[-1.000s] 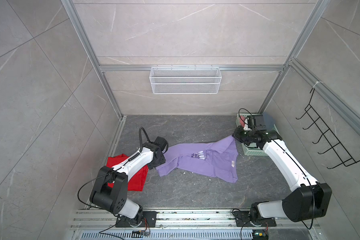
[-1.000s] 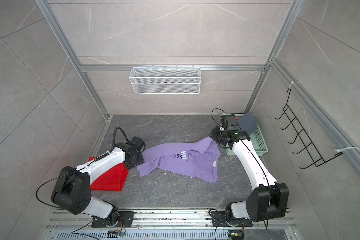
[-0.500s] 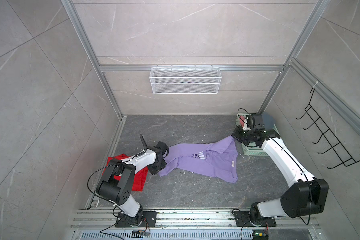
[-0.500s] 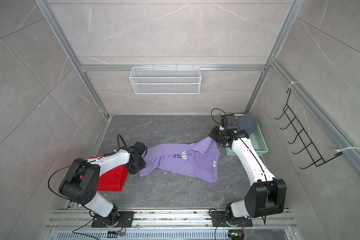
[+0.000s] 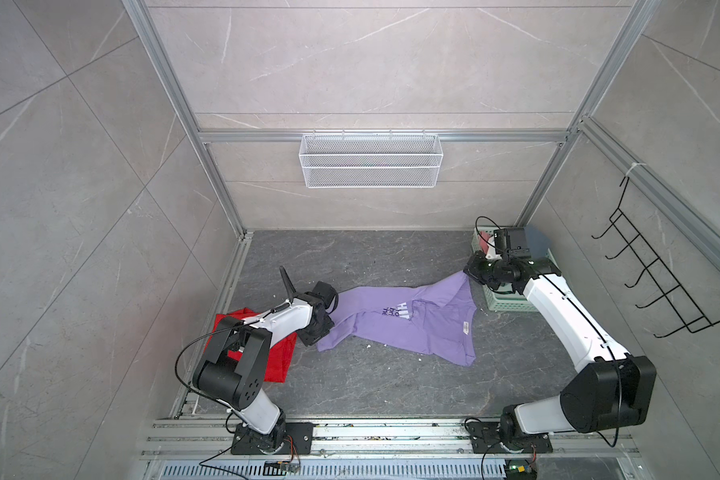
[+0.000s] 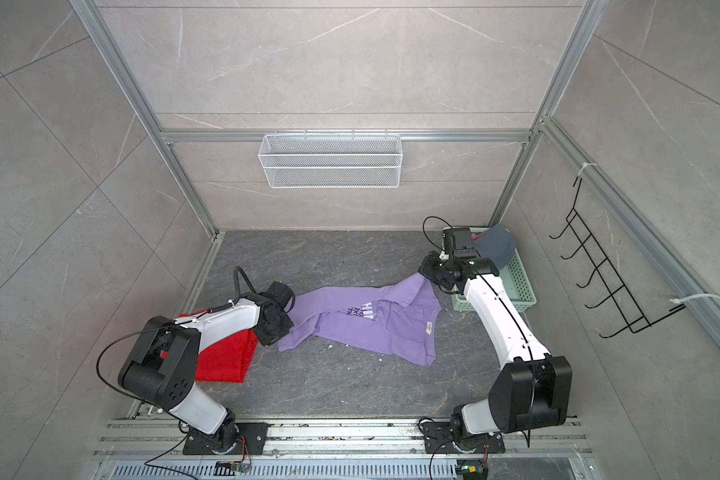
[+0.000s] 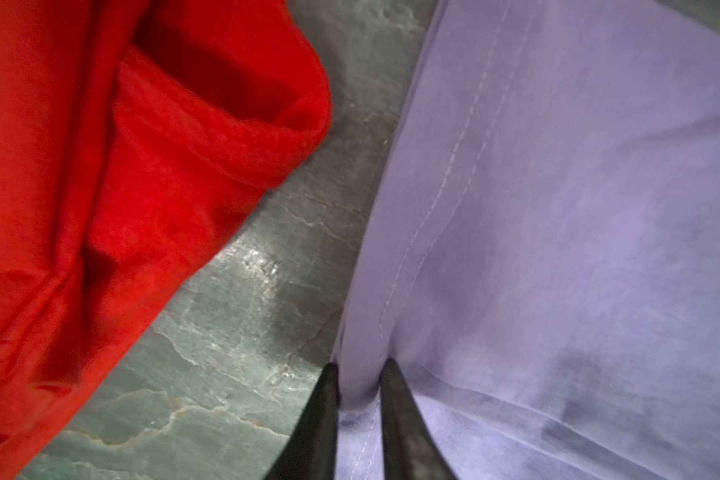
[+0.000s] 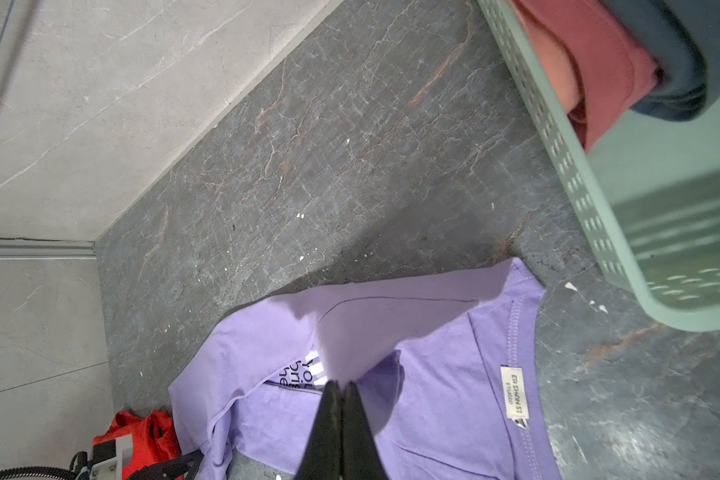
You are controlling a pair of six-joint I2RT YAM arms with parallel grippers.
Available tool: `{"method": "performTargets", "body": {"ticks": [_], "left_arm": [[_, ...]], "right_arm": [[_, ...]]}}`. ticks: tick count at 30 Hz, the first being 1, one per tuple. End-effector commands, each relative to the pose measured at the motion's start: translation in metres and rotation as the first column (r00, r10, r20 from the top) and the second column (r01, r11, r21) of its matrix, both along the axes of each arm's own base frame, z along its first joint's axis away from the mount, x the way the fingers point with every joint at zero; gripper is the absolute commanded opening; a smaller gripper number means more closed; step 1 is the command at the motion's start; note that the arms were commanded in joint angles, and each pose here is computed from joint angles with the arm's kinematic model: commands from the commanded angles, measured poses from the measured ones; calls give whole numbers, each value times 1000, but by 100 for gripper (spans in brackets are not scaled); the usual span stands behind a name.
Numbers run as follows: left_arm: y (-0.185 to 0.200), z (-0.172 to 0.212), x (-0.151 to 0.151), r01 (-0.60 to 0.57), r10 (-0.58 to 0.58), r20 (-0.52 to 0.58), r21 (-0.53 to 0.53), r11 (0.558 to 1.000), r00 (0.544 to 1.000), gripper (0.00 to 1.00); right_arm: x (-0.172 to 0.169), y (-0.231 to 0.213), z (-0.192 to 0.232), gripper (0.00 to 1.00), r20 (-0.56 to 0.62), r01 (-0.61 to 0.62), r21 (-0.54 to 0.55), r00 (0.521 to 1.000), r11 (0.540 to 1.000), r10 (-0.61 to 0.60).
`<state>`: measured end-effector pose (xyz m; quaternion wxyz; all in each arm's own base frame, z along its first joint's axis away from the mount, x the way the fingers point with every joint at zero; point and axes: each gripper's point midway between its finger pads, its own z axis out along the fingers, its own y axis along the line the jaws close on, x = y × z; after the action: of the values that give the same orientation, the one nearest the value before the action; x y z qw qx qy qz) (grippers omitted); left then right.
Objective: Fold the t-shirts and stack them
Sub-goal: 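Lift the purple t-shirt high with both grippers holding opposite corners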
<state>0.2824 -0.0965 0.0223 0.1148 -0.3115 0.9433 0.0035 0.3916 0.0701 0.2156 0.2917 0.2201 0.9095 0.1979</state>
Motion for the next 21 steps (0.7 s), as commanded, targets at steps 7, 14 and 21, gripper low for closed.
{"method": "performTargets", "body": {"ticks": [7, 14, 21], "left_arm": [[10, 31, 15, 70, -76, 79, 75, 995, 994, 7], [13, 77, 22, 164, -180, 130, 125, 978, 975, 3], [22, 128, 19, 195, -225, 186, 168, 966, 956, 0]], "right_arm": [[8, -2, 12, 0, 22, -13, -3, 1000, 1000, 13], [16, -2, 27, 0, 69, -9, 8, 998, 1000, 9], [22, -5, 61, 0, 163, 0, -3, 987, 1000, 0]]}}
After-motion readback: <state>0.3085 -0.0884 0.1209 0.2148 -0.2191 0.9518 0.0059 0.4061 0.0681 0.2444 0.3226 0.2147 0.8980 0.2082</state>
